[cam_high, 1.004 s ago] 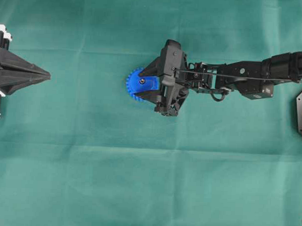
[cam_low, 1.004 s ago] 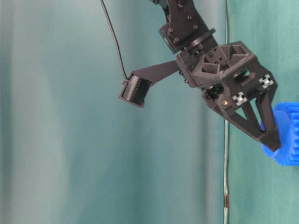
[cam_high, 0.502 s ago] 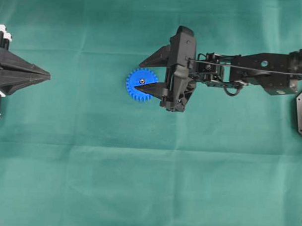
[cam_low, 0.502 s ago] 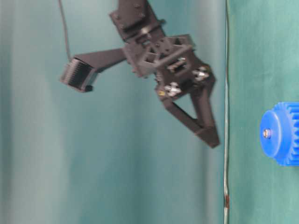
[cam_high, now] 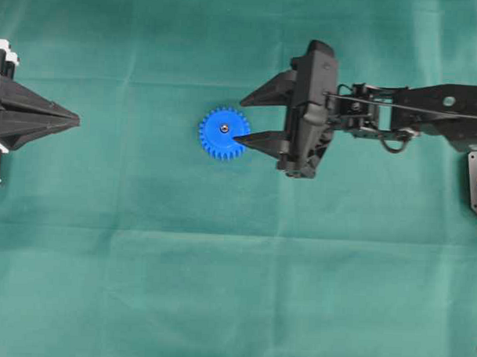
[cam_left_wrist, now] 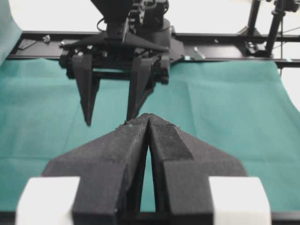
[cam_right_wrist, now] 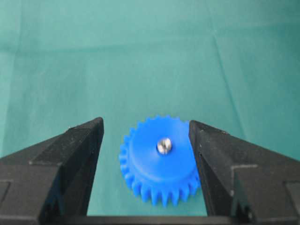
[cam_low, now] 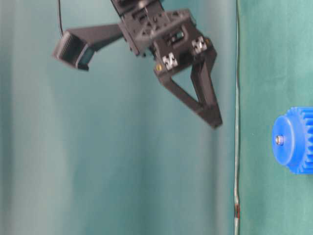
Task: Insert the shaft placed at a random location into the center hole of the medium gear at another random location.
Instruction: 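Open the right gripper and withdraw it right from the gear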
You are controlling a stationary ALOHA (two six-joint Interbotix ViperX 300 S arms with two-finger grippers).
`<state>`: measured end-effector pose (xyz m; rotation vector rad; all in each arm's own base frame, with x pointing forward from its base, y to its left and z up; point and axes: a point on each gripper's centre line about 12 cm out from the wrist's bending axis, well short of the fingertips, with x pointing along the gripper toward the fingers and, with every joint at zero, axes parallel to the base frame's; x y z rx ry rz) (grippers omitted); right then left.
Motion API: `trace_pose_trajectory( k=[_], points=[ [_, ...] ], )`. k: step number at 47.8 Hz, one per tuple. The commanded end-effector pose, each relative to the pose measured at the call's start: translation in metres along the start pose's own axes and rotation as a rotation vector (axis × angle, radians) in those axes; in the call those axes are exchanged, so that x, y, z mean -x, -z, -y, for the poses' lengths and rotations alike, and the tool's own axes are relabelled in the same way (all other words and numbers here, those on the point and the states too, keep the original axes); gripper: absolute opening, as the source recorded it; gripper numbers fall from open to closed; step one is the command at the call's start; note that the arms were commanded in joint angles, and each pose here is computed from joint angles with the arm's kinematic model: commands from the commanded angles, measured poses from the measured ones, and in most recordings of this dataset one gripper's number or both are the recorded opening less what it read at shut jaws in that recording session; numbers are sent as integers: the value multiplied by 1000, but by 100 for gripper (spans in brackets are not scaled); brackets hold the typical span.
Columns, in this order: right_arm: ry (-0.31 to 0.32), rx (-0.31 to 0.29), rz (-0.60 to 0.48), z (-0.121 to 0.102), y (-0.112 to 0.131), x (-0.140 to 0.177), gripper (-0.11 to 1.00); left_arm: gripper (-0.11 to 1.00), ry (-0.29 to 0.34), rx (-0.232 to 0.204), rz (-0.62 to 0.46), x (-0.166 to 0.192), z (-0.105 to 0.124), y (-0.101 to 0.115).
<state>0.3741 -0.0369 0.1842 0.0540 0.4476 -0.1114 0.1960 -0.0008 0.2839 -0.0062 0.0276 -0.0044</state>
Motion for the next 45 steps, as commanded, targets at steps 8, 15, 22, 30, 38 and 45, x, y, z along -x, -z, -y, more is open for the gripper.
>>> trace_pose_trajectory(
  k=[8,15,22,30,38,45],
  points=[
    [-2,-6,37,0,-1,32,73,0,1,-2,20,-2,0,-7],
    [-2,-10,38,0,6,50,73,0,1,0,20,-2,0,-7],
    [2,-14,52,2,11,68,73,0,1,9,20,-2,0,-7],
    [7,-17,68,4,14,83,73,0,2,12,20,-2,0,-7],
    [11,-19,59,6,18,89,73,0,1,12,20,-2,0,-7],
    [15,-21,54,7,19,90,73,0,1,12,20,-2,0,-7]
  ],
)
